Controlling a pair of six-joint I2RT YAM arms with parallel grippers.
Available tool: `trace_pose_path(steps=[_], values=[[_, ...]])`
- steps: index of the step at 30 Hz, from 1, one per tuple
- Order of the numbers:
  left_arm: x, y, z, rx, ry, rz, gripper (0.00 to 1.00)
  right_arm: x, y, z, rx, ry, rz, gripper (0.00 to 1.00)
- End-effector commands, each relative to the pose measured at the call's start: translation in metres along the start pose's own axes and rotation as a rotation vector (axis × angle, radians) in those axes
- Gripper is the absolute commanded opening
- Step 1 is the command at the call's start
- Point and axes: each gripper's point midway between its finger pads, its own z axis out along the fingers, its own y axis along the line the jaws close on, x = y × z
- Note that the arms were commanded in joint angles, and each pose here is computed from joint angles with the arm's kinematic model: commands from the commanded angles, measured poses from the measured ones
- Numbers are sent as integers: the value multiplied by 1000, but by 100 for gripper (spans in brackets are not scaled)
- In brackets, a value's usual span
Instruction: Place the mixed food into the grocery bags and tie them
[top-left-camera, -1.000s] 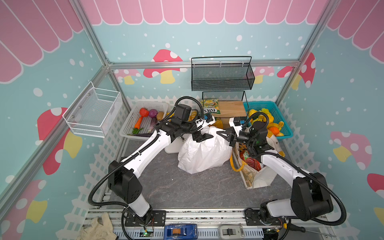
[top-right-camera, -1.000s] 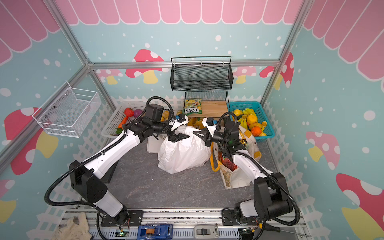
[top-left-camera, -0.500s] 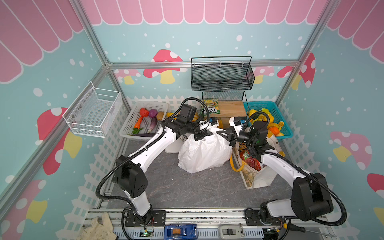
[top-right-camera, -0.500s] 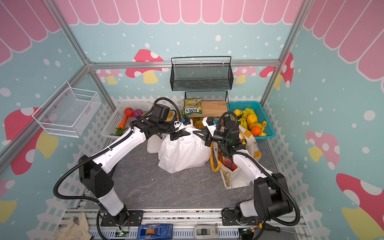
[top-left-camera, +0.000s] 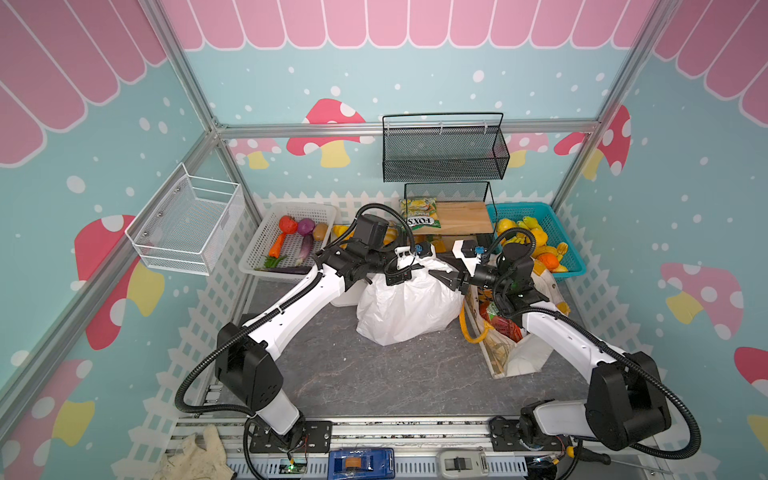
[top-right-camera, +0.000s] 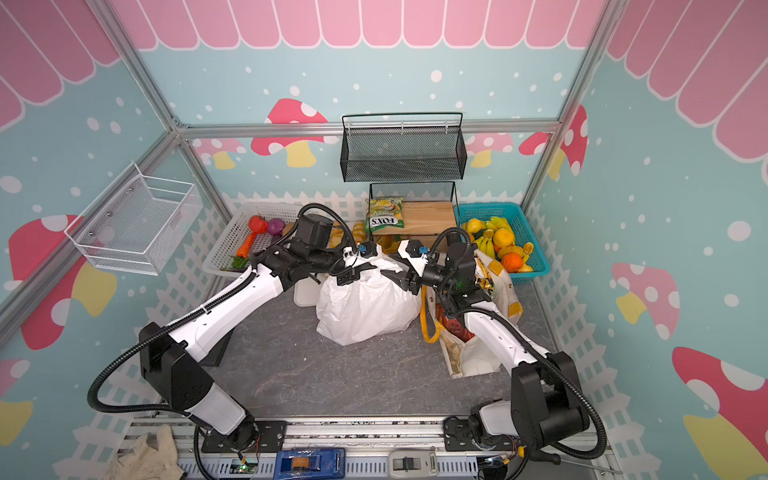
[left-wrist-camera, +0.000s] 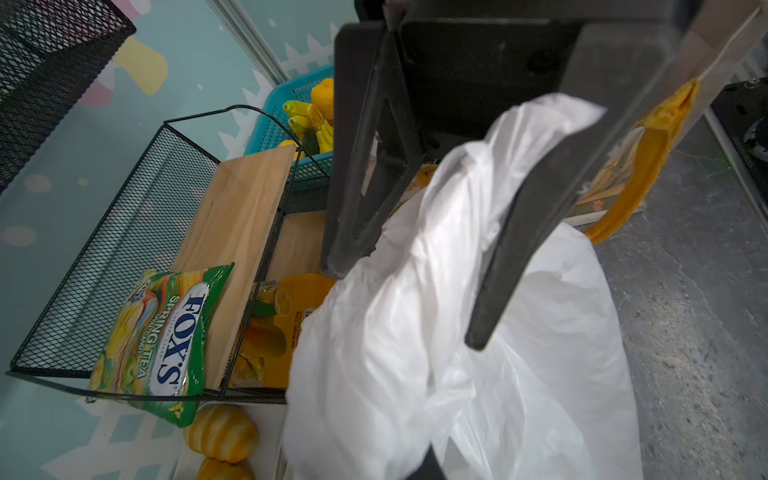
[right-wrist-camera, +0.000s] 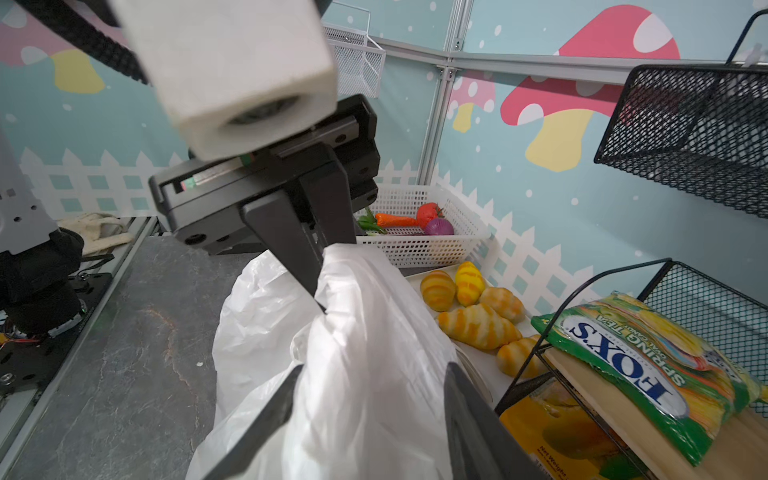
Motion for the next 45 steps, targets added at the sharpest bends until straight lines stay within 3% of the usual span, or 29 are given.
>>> trace_pose_path(steps=[1,4,8,19,22,24,26,28,33,38,45], values=[[-7,0,-3,-20,-14,44,1,-3,0,9,-7,4,-74,59],[-6,-2,-2,-22,-6,52,1,-7,1,12,-14,-10,-76,63],[-5,-3,-1,-21,0,63,1,-12,1,12,-20,-27,-78,60],[-6,-2,-3,-29,5,49,2,9,-10,14,32,51,-92,30],[-3,-1,-5,-41,22,22,11,16,-14,14,58,96,-106,18],[4,-3,-9,-37,51,-16,22,18,-17,12,84,121,-125,13],[12,-5,-14,-27,81,-51,33,16,-19,9,105,131,-146,11],[23,-5,-16,-25,118,-74,37,13,-19,8,110,131,-162,10],[40,6,-16,-38,196,-96,36,7,-16,7,104,125,-189,10],[30,11,-10,-17,157,-108,33,7,-15,7,102,127,-197,10],[25,3,7,36,134,-95,42,4,-12,10,84,109,-188,9]])
